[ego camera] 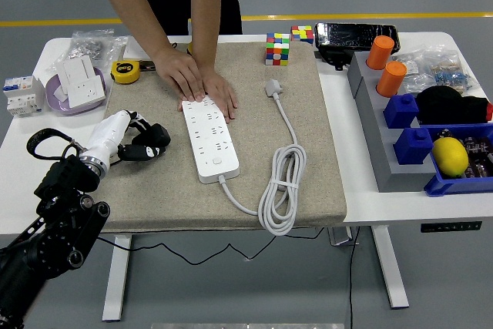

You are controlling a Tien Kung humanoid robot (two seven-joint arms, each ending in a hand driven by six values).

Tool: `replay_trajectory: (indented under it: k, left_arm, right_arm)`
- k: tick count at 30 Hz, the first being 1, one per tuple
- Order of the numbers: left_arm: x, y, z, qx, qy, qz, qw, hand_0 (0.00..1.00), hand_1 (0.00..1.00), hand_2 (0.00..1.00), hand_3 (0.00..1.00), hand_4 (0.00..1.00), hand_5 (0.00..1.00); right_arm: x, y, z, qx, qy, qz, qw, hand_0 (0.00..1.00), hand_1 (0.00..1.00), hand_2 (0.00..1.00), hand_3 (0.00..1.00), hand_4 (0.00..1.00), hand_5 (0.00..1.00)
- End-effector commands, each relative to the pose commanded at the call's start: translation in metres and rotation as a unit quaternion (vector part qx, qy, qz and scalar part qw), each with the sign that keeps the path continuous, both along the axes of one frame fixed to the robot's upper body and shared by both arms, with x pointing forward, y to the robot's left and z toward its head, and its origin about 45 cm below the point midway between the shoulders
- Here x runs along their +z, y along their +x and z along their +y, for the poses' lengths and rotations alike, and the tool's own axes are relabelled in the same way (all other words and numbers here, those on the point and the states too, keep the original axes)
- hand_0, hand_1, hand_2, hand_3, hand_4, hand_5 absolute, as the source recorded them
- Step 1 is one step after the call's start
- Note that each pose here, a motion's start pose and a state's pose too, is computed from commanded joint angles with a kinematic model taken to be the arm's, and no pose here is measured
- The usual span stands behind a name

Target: Pick up the plug,place it near the board,insert it into the board,press the button

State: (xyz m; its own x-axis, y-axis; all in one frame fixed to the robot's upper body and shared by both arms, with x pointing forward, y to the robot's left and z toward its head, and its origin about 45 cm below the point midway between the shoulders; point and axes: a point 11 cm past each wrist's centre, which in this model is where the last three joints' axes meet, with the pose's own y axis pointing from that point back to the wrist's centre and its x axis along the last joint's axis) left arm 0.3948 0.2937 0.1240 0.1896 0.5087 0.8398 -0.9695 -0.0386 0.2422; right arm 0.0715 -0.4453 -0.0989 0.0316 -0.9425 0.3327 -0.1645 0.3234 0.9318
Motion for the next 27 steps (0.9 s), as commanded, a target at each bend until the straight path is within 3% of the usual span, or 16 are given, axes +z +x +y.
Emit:
replay_trajectory:
  k: [7,8,13,14,19,20,25,27]
  left_arm:
    - [-0.0014,-0.0009,0.0005,-0.001,0.004,0.004,1.000,0.739,0.737,0.558,0.511,0.948,0.275]
    - [-0.0014,-0.0010,0.0007,-0.001,0.004,0.004,1.000,0.730,0.710,0.503,0.472,0.863,0.258]
    - [-0.0007,-0.0007,0.0007,-0.002,0.007,0.001,1.000,0.730,0.710,0.503,0.472,0.863,0.258]
    - [-0.0002,-0.0006,0.0005,-0.002,0.008,-0.002,1.000,0.692,0.654,0.416,0.368,0.613,0.215]
    - [-0.0002,-0.0008,-0.0001,-0.003,0.010,-0.004,1.000,0.692,0.654,0.416,0.368,0.613,0.215]
    - [-0.0003,-0.0009,-0.0001,-0.003,0.010,-0.004,1.000,0.670,0.608,0.404,0.329,0.505,0.125]
    - [-0.0002,-0.0009,-0.0002,-0.004,0.011,-0.002,1.000,0.670,0.608,0.404,0.329,0.505,0.125]
    - [0.0006,-0.0005,-0.0003,-0.005,0.011,-0.003,1.000,0.657,0.589,0.390,0.317,0.456,0.088]
  right_arm:
    - [-0.0002,-0.0011,0.0001,0.000,0.000,0.002,1.000,0.849,0.761,0.753,0.788,0.998,0.910]
    - [-0.0002,-0.0009,0.0001,0.001,0.000,0.001,1.000,0.849,0.761,0.753,0.788,0.998,0.910]
    - [-0.0001,-0.0006,0.0000,0.000,0.000,0.001,1.000,0.849,0.761,0.753,0.788,0.998,0.910]
    - [-0.0001,-0.0007,-0.0001,0.000,0.000,0.001,1.000,0.849,0.761,0.752,0.788,0.998,0.909]
    - [-0.0002,-0.0016,-0.0002,0.000,0.000,0.002,1.000,0.849,0.761,0.752,0.788,0.998,0.909]
    - [-0.0002,-0.0017,-0.0001,0.001,0.000,0.002,1.000,0.849,0.761,0.752,0.787,0.998,0.909]
    - [-0.0002,-0.0020,-0.0004,0.001,-0.001,0.003,1.000,0.849,0.761,0.752,0.787,0.998,0.909]
    - [-0.0001,-0.0018,-0.0006,0.001,-0.001,0.002,1.000,0.849,0.762,0.752,0.787,0.998,0.910]
